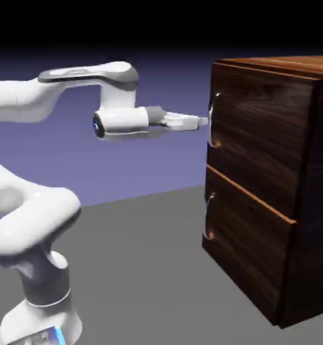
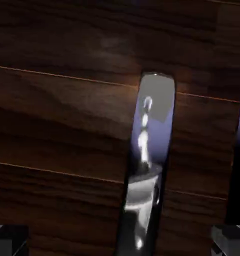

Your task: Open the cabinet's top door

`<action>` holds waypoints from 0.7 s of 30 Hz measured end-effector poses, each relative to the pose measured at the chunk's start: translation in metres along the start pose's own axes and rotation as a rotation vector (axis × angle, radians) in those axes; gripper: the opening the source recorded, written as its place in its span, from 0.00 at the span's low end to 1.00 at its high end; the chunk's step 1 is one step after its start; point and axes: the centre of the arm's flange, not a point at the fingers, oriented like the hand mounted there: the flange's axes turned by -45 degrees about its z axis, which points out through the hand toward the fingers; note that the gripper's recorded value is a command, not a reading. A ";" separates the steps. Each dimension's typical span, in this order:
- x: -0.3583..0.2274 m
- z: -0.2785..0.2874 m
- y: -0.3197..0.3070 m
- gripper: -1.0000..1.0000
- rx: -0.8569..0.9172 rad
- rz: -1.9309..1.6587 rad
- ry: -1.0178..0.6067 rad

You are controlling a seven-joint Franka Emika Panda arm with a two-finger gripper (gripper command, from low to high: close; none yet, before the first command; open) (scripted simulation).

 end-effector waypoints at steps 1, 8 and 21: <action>0.002 0.001 0.002 0.50 0.001 0.018 -0.003; 0.002 0.051 0.002 0.00 0.001 0.018 -0.003; 0.002 -0.002 -0.027 0.00 -0.161 0.014 -0.004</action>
